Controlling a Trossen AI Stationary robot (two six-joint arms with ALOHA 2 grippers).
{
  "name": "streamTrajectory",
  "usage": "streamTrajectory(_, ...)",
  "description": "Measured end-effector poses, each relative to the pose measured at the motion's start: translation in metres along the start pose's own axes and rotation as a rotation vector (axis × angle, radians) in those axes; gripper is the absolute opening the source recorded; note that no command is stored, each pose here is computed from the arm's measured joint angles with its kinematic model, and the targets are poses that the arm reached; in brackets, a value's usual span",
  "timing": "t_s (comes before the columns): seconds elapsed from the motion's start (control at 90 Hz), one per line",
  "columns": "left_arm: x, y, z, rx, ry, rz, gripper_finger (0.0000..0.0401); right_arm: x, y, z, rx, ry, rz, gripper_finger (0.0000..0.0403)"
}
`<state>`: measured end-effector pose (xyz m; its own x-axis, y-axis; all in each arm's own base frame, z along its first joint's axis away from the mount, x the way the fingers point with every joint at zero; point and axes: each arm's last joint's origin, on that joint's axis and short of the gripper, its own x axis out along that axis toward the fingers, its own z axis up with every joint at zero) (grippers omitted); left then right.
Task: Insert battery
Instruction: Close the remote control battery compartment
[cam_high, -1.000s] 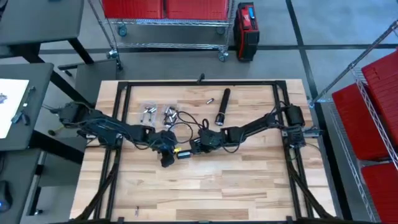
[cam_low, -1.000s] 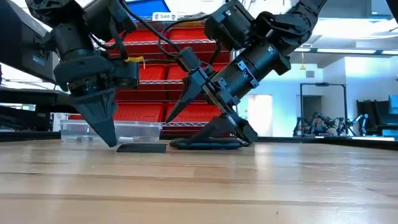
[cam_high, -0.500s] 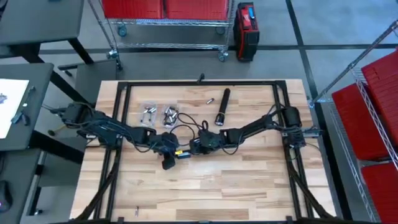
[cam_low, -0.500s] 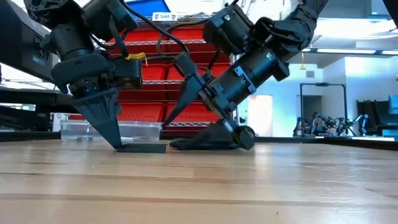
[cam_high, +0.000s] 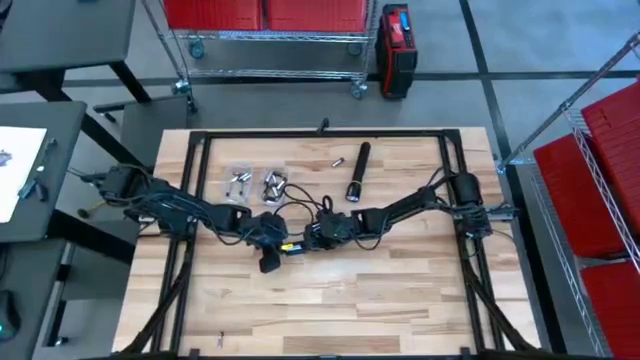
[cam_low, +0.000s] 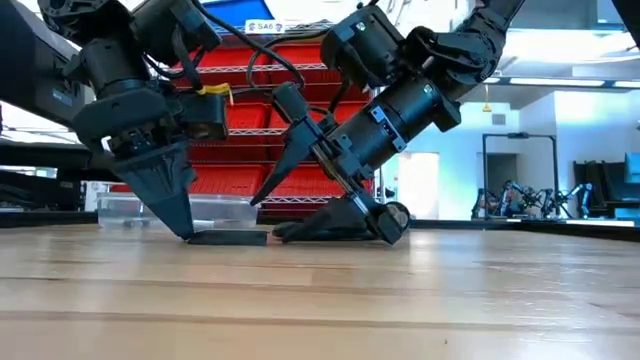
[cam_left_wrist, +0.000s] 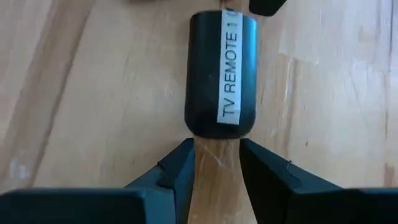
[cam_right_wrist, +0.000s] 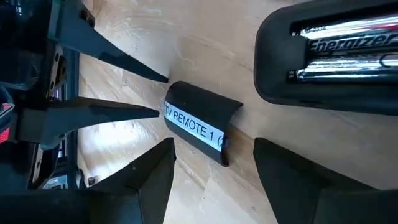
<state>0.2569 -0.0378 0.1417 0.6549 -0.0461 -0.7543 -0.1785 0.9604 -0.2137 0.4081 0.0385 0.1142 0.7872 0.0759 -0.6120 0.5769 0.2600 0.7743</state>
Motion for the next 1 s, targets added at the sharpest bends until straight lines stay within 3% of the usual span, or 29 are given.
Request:
streamTrajectory(0.4, 0.0, -0.001, 0.005, 0.056, -0.06, 0.011, 0.0107, 0.0, 0.0, -0.002, -0.001, -0.006, 0.0, 0.0211)
streamTrajectory(0.6, -0.007, -0.005, 0.007, 0.044, 0.014, 0.032, 0.0107, 0.0, 0.001, -0.004, -0.007, -0.002, 0.0, 0.0211)
streamTrajectory(0.756, -0.005, -0.008, -0.006, 0.075, 0.092, 0.051, 0.0105, 0.0, 0.001, -0.007, -0.014, 0.004, 0.001, 0.0211)
streamTrajectory(1.0, 0.01, -0.011, -0.007, 0.076, 0.051, 0.041, 0.0032, 0.0, 0.001, -0.005, -0.013, -0.023, -0.006, 0.0211)
